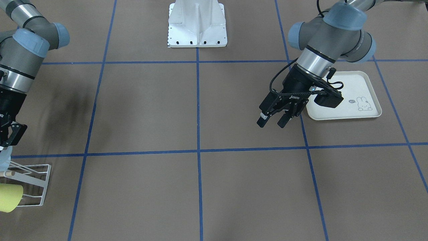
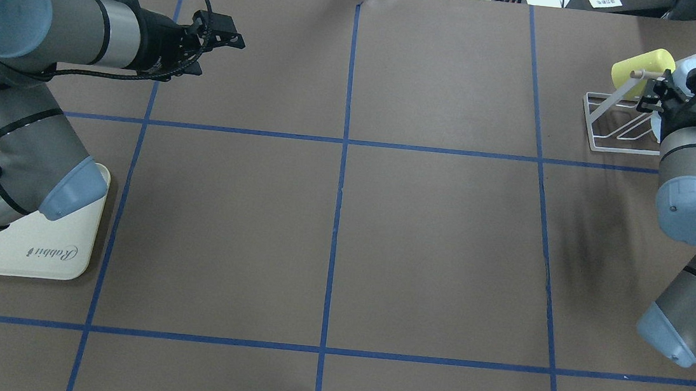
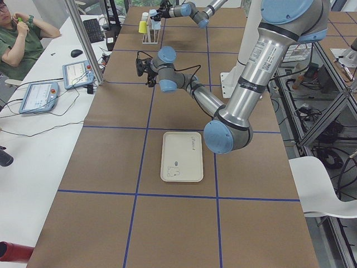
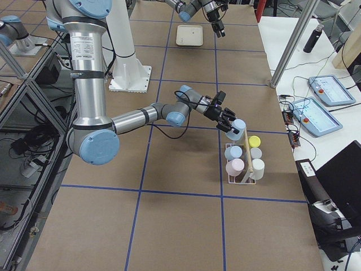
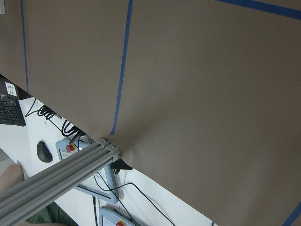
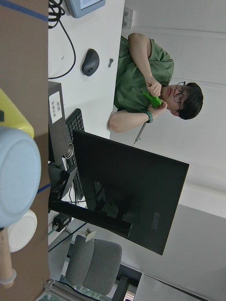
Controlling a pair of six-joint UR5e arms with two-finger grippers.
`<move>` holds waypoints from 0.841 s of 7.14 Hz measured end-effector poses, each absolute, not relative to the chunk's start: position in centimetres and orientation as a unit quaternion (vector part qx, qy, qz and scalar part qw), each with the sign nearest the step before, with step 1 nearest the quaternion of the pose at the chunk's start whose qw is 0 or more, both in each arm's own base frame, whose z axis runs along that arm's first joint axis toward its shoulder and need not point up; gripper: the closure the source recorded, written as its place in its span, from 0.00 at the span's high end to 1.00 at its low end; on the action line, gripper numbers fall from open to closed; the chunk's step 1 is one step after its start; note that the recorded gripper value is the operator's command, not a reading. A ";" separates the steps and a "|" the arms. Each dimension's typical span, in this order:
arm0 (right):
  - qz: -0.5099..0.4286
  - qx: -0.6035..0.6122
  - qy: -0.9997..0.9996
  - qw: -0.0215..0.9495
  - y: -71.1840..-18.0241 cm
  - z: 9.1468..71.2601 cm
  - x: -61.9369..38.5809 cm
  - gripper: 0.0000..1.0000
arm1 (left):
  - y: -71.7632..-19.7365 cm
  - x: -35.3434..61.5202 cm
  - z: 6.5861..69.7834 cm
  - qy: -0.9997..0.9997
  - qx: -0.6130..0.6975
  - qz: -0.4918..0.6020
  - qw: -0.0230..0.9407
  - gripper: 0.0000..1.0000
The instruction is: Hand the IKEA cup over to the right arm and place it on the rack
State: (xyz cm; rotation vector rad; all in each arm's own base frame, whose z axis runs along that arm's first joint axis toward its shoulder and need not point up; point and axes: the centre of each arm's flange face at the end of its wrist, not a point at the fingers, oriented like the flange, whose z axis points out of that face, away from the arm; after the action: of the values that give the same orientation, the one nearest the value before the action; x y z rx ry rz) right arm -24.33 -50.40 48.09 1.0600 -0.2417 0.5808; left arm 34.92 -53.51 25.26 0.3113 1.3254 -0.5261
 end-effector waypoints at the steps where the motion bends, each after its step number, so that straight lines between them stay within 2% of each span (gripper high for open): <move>1: 0.270 0.497 -0.111 0.817 -50.3 48.4 -24.5 0.00 | -53.5 34.9 25.3 0.605 0.142 -0.241 0.745 1.00; 3: 0.266 0.494 -0.107 0.821 -50.3 49.2 -25.0 0.00 | -53.5 34.9 25.4 0.606 0.142 -0.241 0.745 1.00; 4: 0.262 0.492 -0.106 0.823 -50.4 49.6 -25.6 0.12 | -53.4 34.9 25.5 0.605 0.142 -0.241 0.745 1.00; 5: 0.259 0.490 -0.107 0.825 -50.3 49.9 -26.2 0.99 | -53.4 35.0 25.7 0.605 0.141 -0.241 0.746 1.00; 6: 0.255 0.488 -0.108 0.828 -50.2 50.3 -26.9 1.00 | -53.3 35.1 25.8 0.604 0.141 -0.241 0.746 1.00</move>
State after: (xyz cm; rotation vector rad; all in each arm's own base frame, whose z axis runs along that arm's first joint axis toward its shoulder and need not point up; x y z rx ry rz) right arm -26.85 -50.15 50.26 1.0365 -0.2293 0.5410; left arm 35.05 -53.32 25.79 0.3075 1.3225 -0.5272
